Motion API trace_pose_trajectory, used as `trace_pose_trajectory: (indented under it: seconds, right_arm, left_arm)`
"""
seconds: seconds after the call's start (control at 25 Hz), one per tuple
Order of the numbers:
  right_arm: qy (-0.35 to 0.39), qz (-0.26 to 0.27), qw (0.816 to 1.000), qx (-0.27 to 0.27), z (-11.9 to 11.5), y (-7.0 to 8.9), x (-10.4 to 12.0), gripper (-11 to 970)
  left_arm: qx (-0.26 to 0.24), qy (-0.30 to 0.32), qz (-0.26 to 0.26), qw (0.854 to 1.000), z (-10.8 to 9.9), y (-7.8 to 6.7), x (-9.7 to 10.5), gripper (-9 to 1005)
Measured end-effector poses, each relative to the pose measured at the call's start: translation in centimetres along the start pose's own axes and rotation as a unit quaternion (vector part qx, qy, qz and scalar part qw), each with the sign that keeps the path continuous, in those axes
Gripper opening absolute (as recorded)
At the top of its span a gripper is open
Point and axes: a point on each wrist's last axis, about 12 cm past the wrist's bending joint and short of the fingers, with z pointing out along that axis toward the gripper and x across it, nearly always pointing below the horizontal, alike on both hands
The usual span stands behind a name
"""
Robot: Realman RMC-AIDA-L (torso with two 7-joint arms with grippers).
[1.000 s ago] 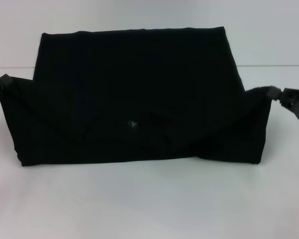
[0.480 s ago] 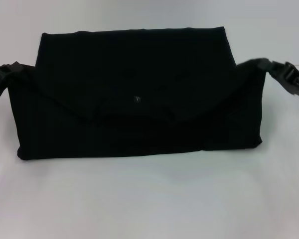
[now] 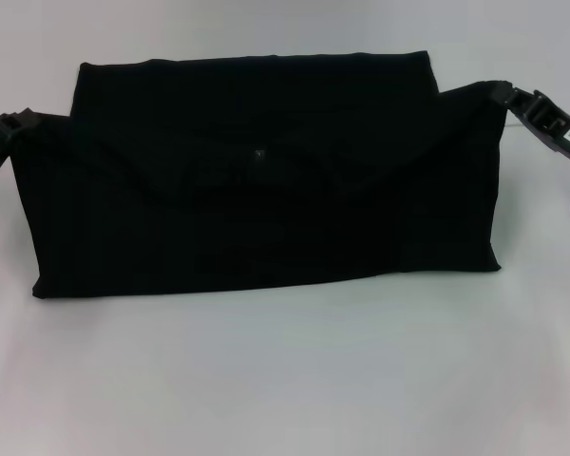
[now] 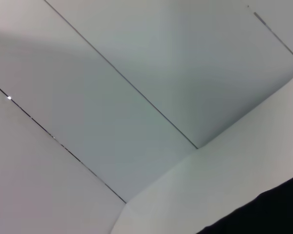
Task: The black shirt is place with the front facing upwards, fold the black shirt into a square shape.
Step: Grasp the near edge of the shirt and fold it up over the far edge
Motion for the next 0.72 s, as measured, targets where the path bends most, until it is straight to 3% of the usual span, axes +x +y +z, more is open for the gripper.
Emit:
trace_pose_trajectory:
  seconds: [0.52,0.72]
  right_arm:
    - [0.016,-0.027,0.997,0.065,1.5,-0.7,0.7,104]
    - [0.038,-0.070,0.993,0.091,2.3,-0.7,1.3,112]
  left_arm:
    - [-0.075,0.005,0.027,0.997,2.8,-0.1,2.3,34]
    - [-0.072,0.007,0.061,0.996,3.5,-0.7,3.5,37]
